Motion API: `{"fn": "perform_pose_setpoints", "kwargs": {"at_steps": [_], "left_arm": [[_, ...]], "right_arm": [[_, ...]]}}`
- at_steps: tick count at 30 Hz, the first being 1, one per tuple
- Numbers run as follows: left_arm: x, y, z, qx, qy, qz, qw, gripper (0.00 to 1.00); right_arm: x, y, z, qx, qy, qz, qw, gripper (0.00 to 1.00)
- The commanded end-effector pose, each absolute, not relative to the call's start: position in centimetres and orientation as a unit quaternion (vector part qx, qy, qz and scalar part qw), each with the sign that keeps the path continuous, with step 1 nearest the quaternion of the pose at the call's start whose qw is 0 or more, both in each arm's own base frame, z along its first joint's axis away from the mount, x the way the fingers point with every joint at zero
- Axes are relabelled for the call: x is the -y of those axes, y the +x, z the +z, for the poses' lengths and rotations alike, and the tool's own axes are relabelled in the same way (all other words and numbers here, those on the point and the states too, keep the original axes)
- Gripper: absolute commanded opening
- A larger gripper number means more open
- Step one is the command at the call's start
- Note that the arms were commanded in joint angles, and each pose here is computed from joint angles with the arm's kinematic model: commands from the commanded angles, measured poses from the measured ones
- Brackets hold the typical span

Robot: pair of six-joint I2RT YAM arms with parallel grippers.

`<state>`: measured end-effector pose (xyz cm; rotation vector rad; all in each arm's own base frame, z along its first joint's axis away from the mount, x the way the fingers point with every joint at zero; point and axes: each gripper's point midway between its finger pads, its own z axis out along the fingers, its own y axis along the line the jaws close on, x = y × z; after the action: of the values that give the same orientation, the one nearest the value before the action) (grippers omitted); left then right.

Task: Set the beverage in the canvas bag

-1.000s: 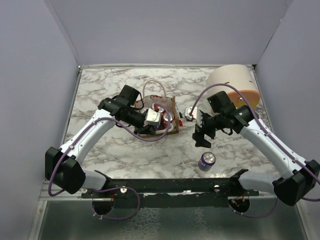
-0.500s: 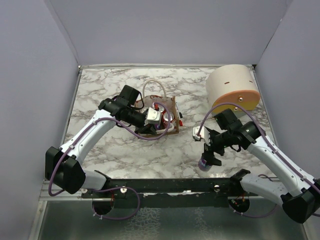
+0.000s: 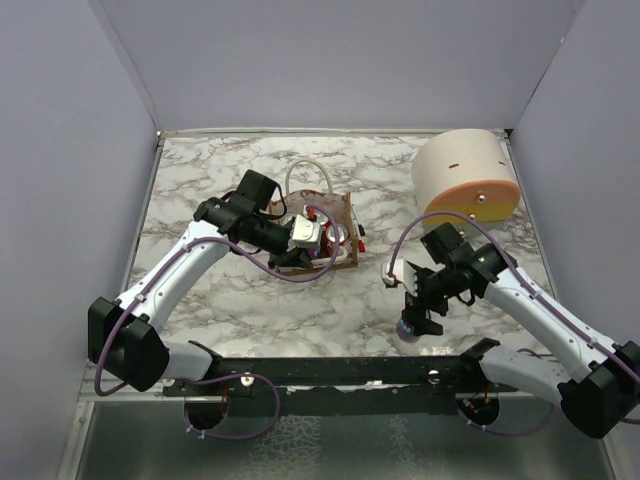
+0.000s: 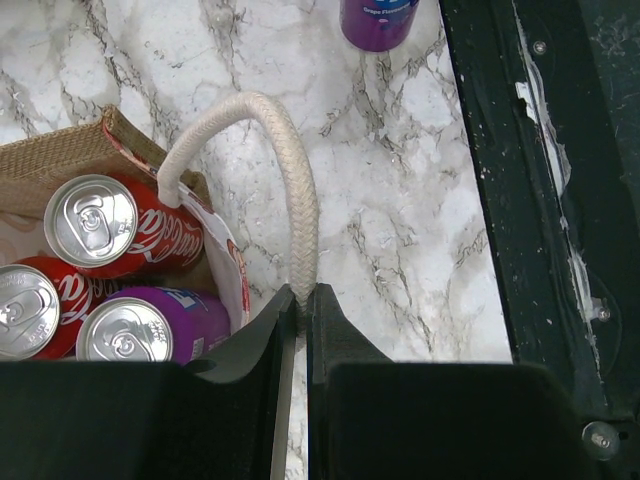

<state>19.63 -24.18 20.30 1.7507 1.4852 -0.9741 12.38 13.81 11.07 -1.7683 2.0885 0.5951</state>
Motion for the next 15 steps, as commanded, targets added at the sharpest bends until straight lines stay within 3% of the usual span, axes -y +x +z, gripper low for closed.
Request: {"fn": "perform_pose_setpoints", "kwargs": {"at_steps": [1,5,15], "left_arm": [[24.3,19.2,21.8,-0.543,0.672,-0.371,0.341,0.00],[24.4,19.1,22.0,-0.542,0.671,-0.374,0.342,0.00],[24.4,19.1,23.2,-0.530,0.676,-0.366,0.357,0.00]], "right_arm": [[-13.5,13.3,10.1,-0.734,-0.630,0.191,0.164,0.91],[-13.1,14.0,9.2,-0.740,-0.630,0.171,0.162,0.86],[-13.8,19.5,9.6,-0.775,-0.574,0.100,0.244,0.72]]}}
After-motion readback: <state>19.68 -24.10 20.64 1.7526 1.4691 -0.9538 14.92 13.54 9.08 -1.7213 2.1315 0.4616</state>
